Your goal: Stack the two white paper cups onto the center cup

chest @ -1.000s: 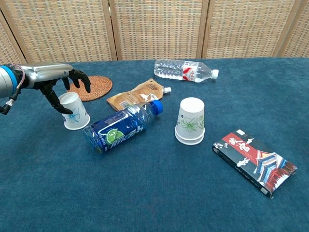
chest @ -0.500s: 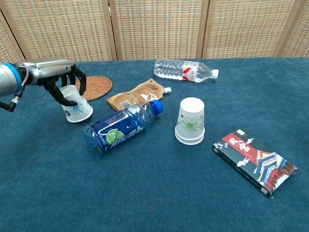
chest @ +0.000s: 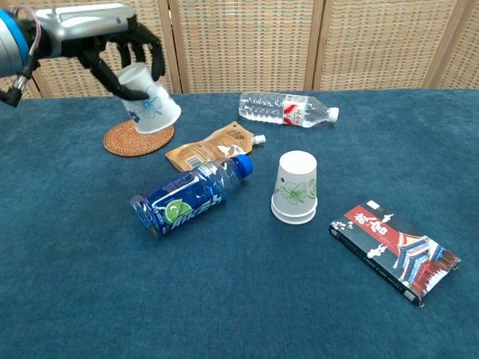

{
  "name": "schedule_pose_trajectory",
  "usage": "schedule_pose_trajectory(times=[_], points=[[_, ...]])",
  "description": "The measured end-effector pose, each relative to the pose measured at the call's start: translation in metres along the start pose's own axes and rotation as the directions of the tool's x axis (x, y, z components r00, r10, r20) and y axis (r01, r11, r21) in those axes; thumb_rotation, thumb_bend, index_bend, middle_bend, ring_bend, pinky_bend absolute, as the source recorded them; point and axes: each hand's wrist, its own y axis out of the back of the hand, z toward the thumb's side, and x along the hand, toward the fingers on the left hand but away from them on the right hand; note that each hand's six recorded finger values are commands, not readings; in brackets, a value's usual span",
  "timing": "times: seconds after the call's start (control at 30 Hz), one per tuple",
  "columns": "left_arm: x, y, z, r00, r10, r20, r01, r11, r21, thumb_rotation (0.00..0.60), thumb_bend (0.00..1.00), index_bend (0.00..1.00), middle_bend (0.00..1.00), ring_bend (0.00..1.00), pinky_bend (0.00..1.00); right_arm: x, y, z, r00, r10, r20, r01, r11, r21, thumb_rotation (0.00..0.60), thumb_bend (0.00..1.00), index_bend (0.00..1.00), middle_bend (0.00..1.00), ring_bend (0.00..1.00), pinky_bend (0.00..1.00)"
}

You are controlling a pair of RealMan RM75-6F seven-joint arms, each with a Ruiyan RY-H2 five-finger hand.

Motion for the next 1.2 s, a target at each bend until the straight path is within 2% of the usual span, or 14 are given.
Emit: schedule_pose_trajectory(times=[0.13,0.27,0.4,0.53,0.83,1.07,1.13,1.2], points=[[0.012,0.024,0.059,0.994,0.001,0.106,0.002,1.0,-0.022,0.6,0.34,0.53,0.38,0.42,0.43,0.0,0.006,-0.007,1.0,-0.015,0.026,0.015,1.0,-0.016,0.6,0.0,0.07,0.0,0.0,0.0],[0.025,0.03,0.096,0.988,-0.032,0.148,0.032,0.999,0.004,0.6,0.36,0.53,0.38,0.42,0.43,0.0,0.009,-0.014,0.999,-0.013,0.048,0.015,1.0,-0.026,0.6,0.0,0.08,0.0,0.0,0.0],[0.038,0.026,0.126,0.983,-0.067,0.17,0.06,0.997,0.046,0.6,0.36,0.54,0.38,0.42,0.43,-0.001,0.011,-0.019,0.998,-0.01,0.068,0.012,0.999,-0.039,0.6,0.0,0.09,0.0,0.0,0.0],[0.05,0.008,0.155,0.976,-0.113,0.185,0.1,0.992,0.078,0.6,0.36,0.54,0.38,0.42,0.43,0.0,0.015,-0.023,0.997,-0.014,0.079,0.018,0.999,-0.049,0.6,0.0,0.09,0.0,0.0,0.0],[0.073,-0.025,0.175,0.973,-0.162,0.166,0.145,0.983,0.109,0.6,0.36,0.54,0.38,0.42,0.43,0.002,0.014,-0.023,0.997,0.006,0.079,-0.002,0.999,-0.052,0.6,0.0,0.1,0.0,0.0,0.0],[0.08,-0.035,0.181,0.972,-0.173,0.157,0.155,0.98,0.122,0.6,0.36,0.54,0.38,0.42,0.43,0.002,0.015,-0.025,0.997,0.009,0.082,-0.004,0.998,-0.057,0.6,0.0,0.1,0.0,0.0,0.0],[0.082,-0.035,0.183,0.973,-0.167,0.16,0.147,0.981,0.13,0.6,0.34,0.53,0.36,0.41,0.43,0.002,0.017,-0.026,0.996,0.005,0.085,0.0,0.998,-0.06,0.6,0.0,0.1,0.0,0.0,0.0],[0.083,-0.037,0.185,0.972,-0.169,0.163,0.149,0.981,0.127,0.6,0.26,0.49,0.31,0.37,0.41,0.002,0.018,-0.027,0.996,0.002,0.086,0.004,0.998,-0.061,0.6,0.0,0.1,0.0,0.0,0.0]])
